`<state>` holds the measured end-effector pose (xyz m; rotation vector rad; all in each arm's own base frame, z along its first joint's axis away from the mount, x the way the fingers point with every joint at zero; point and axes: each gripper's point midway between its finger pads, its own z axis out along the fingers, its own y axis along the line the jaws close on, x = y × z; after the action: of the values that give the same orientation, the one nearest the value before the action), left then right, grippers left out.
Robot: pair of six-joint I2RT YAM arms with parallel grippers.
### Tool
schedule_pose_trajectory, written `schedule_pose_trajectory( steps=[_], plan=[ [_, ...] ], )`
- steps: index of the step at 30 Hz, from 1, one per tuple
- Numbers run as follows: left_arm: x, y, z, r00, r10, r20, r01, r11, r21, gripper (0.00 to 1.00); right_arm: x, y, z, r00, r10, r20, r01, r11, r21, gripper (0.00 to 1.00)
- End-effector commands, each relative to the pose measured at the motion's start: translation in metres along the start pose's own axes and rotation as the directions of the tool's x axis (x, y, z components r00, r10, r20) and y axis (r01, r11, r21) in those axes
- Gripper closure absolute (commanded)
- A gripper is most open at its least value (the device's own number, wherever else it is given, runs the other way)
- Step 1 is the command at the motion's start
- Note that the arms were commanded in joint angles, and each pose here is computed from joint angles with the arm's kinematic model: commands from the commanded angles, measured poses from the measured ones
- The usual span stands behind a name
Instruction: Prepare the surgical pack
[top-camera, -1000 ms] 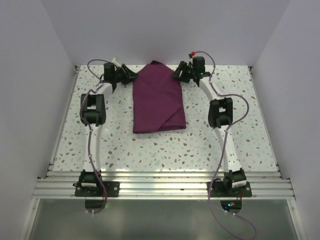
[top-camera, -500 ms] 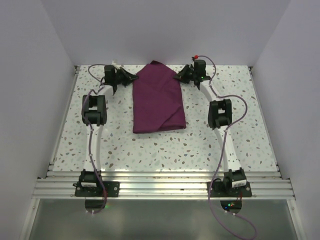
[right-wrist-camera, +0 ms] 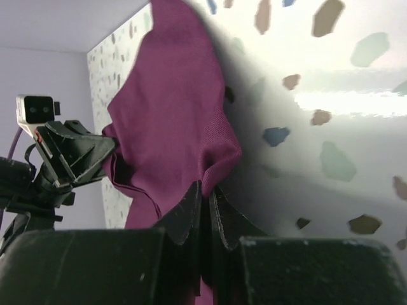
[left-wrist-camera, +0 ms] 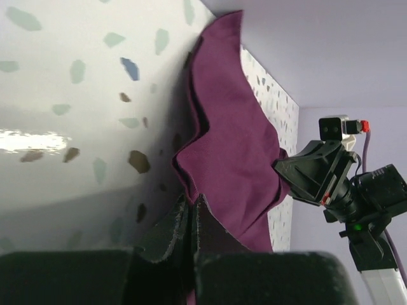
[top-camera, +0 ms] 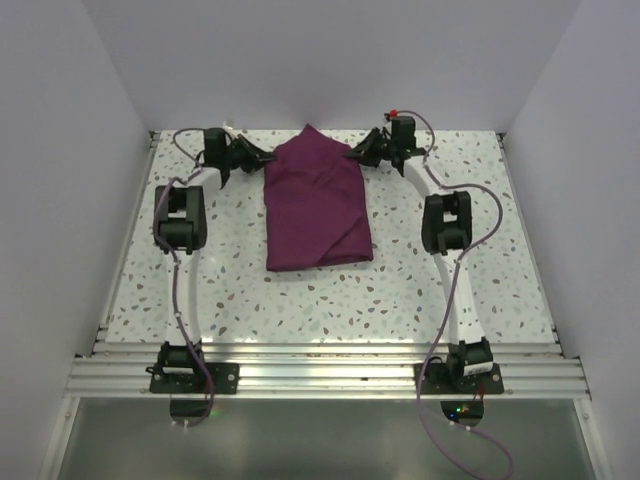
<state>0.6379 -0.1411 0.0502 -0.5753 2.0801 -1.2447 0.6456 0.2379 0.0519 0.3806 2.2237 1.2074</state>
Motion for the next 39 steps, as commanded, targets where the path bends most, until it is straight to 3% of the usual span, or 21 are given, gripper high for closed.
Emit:
schedule_pose_trajectory(
  steps=[1, 7, 17, 33, 39],
  plan=[
    [-0.017, -0.07, -0.031, 0.993, 0.116, 0.007, -0.116, 0.989, 0.09, 1.0, -0.022, 0.092, -0.045, 0.997, -0.077, 0.021, 0.079, 0.989, -0.128, 1.0],
    [-0.009, -0.086, -0.045, 0.993, 0.117, -0.021, -0.115, 0.989, 0.092, 1.0, -0.018, 0.115, -0.071, 0.996, -0.083, -0.015, 0.081, 0.989, -0.12, 1.0],
    [0.023, -0.127, -0.103, 0.98, 0.191, -0.059, -0.186, 0.979, 0.085, 1.0, 0.02, 0.14, -0.131, 0.988, -0.108, -0.107, 0.098, 0.991, -0.09, 1.0],
    [0.103, -0.096, -0.15, 0.957, 0.213, -0.195, -0.225, 0.974, -0.042, 1.0, 0.079, 0.116, -0.175, 0.968, -0.096, -0.23, 0.1, 0.995, 0.007, 1.0],
    [0.112, -0.098, -0.163, 0.951, 0.243, -0.192, -0.259, 0.964, -0.063, 1.0, 0.095, 0.115, -0.185, 0.956, -0.117, -0.27, 0.129, 0.991, 0.027, 1.0]
  ],
)
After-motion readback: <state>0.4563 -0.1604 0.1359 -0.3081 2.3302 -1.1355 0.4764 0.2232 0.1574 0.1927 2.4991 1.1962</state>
